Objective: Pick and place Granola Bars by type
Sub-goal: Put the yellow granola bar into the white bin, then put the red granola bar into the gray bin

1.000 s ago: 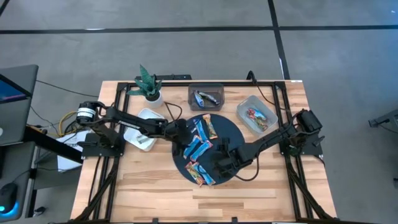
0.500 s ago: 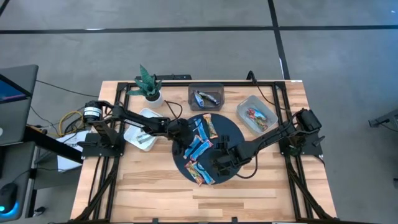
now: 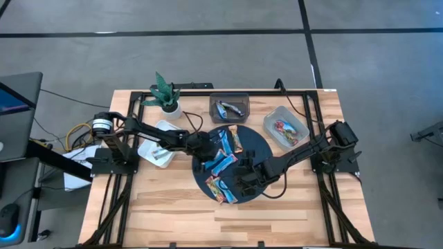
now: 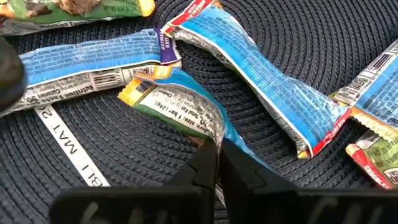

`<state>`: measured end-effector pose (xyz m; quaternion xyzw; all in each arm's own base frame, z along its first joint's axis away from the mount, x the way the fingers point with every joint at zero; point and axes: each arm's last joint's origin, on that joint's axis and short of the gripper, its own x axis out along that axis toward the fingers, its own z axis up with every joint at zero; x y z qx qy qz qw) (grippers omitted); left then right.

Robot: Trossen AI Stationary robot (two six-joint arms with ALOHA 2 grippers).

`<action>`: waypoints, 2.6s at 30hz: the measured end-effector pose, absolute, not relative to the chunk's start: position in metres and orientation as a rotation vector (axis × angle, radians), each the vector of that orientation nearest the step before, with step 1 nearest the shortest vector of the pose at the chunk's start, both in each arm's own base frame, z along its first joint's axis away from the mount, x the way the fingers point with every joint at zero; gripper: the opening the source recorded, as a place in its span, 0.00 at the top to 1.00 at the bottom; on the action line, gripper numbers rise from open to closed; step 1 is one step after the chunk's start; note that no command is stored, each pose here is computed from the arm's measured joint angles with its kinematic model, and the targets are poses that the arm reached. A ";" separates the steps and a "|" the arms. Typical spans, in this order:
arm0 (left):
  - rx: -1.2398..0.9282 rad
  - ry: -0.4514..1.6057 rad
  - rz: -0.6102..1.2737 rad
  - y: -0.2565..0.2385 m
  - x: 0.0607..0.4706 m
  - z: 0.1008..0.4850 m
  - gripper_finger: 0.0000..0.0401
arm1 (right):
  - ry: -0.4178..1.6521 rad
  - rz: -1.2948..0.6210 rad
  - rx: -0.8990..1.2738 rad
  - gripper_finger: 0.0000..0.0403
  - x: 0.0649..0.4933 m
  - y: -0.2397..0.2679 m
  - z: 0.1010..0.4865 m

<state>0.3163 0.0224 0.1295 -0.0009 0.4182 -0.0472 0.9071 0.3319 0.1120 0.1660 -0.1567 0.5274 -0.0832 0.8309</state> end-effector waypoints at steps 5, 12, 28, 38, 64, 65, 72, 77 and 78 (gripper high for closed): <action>0.017 0.843 -0.086 0.018 0.312 0.144 1.00 | 1.117 -0.177 -0.332 0.63 0.332 0.112 0.166; 0.112 0.848 -0.012 0.000 0.291 0.180 1.00 | 1.112 -0.179 -0.331 0.63 0.333 0.112 0.166; 0.164 1.026 0.627 -0.029 0.172 0.236 1.00 | 1.070 -0.213 -0.361 0.63 0.337 0.108 0.168; 0.114 1.063 0.701 -0.034 0.158 0.234 1.00 | 1.073 -0.207 -0.408 0.63 0.344 0.091 0.169; 0.094 1.153 0.733 -0.031 0.146 0.207 0.64 | 1.026 -0.108 -0.415 0.63 0.355 0.080 0.171; 0.090 1.149 0.737 -0.031 0.146 0.207 0.61 | 1.009 -0.065 -0.421 0.63 0.357 0.080 0.172; 0.049 1.024 0.638 -0.040 0.161 0.209 0.51 | 0.919 0.185 -0.449 0.63 0.368 0.074 0.176; 0.102 0.905 0.515 -0.051 0.174 0.214 0.50 | 0.936 0.145 -0.430 0.63 0.374 0.053 0.171; 0.114 0.885 0.499 -0.053 0.176 0.215 0.50 | 0.951 0.143 -0.428 0.63 0.374 0.049 0.169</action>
